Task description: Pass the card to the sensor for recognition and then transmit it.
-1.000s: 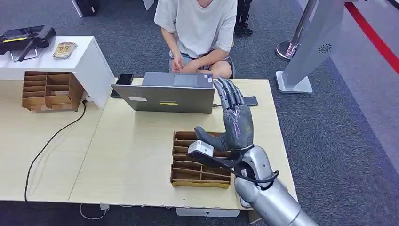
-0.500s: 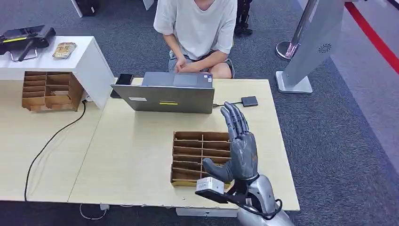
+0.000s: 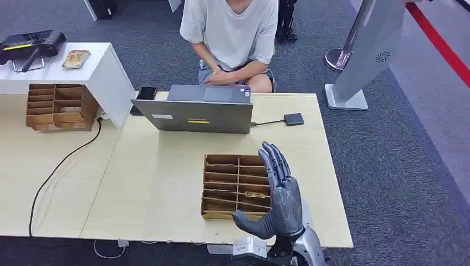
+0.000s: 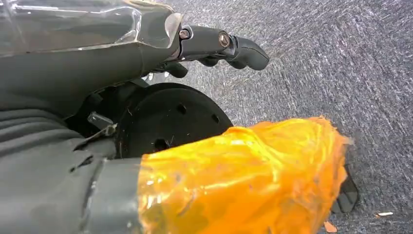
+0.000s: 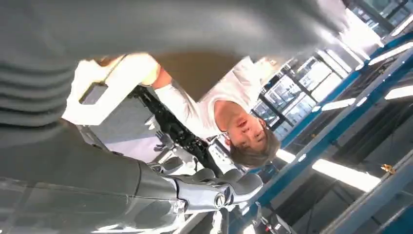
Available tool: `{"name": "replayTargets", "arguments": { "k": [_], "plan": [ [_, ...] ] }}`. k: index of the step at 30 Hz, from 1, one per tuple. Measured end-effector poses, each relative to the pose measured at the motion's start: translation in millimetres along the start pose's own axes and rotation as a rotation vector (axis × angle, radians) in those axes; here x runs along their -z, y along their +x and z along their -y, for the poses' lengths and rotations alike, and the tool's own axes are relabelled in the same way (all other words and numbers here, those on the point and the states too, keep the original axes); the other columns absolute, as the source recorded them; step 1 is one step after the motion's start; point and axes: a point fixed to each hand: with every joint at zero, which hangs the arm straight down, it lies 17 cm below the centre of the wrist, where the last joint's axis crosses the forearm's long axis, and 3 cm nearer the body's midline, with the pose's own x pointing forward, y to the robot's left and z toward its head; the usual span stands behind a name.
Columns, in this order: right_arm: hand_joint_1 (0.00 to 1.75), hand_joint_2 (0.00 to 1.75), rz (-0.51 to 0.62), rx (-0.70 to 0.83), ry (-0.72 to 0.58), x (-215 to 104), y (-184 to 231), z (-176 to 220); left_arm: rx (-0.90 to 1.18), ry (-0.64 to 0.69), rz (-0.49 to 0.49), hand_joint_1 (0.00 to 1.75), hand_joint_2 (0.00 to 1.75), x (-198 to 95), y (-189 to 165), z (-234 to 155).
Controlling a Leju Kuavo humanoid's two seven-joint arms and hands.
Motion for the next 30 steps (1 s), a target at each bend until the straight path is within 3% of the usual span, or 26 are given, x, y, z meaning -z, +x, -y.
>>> {"name": "replayTargets", "arguments": {
  "k": [13, 30],
  "plan": [
    [0.00, 1.75, -0.029, -0.058, 0.129, -49.6, 2.9, -47.8, -0.001, 0.001, -0.033, 0.00, 0.00, 0.3, -4.0, -0.5],
    [0.00, 1.75, -0.062, -0.270, 0.236, -72.0, -24.7, -73.3, -0.001, 0.003, -0.057, 0.00, 0.00, 1.1, -6.0, -2.1]
  ]
}}
